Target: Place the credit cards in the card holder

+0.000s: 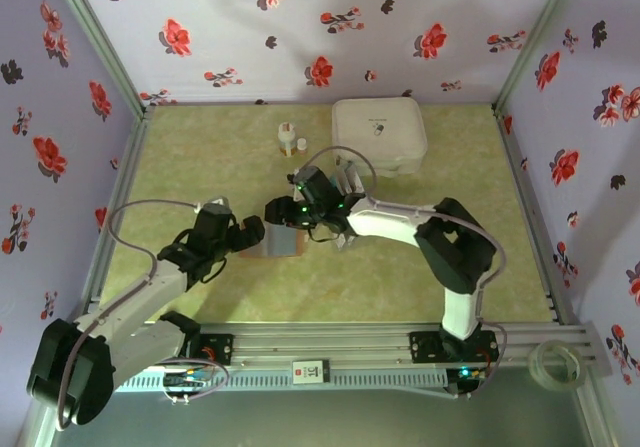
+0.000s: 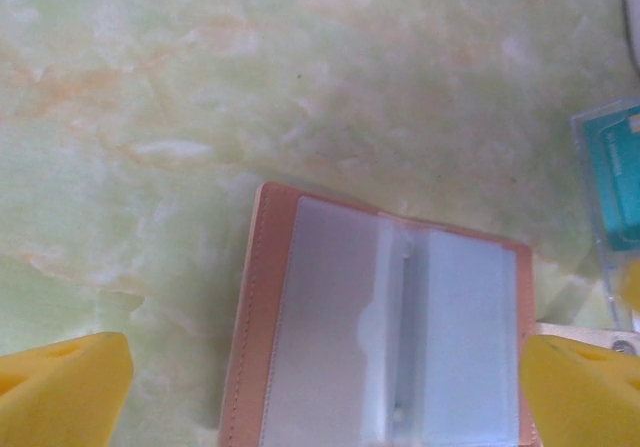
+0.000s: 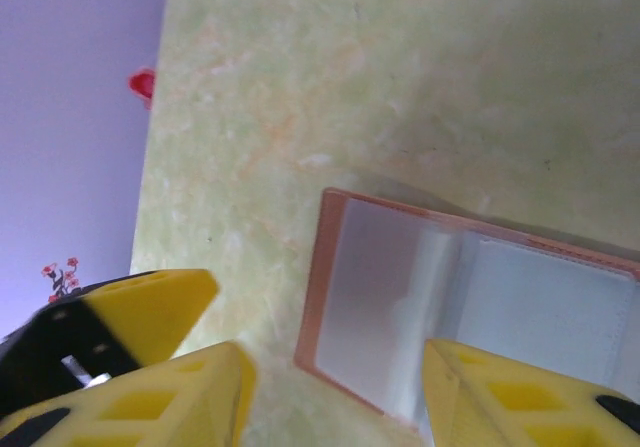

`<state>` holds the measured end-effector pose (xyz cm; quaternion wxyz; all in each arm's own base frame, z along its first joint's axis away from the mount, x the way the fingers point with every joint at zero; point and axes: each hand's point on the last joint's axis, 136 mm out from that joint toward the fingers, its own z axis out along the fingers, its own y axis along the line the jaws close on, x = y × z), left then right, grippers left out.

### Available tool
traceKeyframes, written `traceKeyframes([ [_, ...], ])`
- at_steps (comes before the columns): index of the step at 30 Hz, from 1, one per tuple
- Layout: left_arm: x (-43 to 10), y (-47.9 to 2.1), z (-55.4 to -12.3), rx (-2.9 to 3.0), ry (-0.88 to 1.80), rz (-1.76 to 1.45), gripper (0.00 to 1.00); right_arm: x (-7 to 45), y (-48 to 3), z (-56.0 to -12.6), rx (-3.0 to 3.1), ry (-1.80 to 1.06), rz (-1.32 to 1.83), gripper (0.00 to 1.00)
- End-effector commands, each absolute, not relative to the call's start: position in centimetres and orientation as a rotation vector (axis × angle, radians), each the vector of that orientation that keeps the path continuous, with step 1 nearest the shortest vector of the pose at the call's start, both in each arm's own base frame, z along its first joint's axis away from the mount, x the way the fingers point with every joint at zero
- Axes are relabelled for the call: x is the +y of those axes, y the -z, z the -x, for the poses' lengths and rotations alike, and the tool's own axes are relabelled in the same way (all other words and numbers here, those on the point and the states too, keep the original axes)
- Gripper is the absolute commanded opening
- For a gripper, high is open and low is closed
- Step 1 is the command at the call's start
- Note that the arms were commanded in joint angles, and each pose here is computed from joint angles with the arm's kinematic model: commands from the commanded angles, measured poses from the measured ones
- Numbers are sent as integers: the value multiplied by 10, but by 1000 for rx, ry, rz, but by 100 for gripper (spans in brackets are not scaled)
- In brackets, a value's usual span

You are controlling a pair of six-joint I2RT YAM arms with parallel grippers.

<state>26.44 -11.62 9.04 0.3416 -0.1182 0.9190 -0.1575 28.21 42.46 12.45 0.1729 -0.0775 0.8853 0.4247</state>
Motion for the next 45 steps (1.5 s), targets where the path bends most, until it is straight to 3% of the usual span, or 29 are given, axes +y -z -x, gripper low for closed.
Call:
traceKeyframes([
  [1, -115, -92, -264, 2407, 390, 288, 100, 394, -113, -284, 2529, -1031, 248, 49],
  [9, -117, -90, -265, 2413, 394, 283, 100, 347, -93, -288, 2557, -725, 248, 36],
  [16, -120, -89, -266, 2423, 398, 271, 100, 326, -82, -290, 2560, -636, 204, 34],
  [25, -125, -83, -266, 2436, 411, 265, 100, 319, -71, -293, 2571, -623, 179, 42],
  [45, -133, -76, -266, 2453, 418, 243, 100, 305, -49, -317, 2592, -543, 105, 43],
])
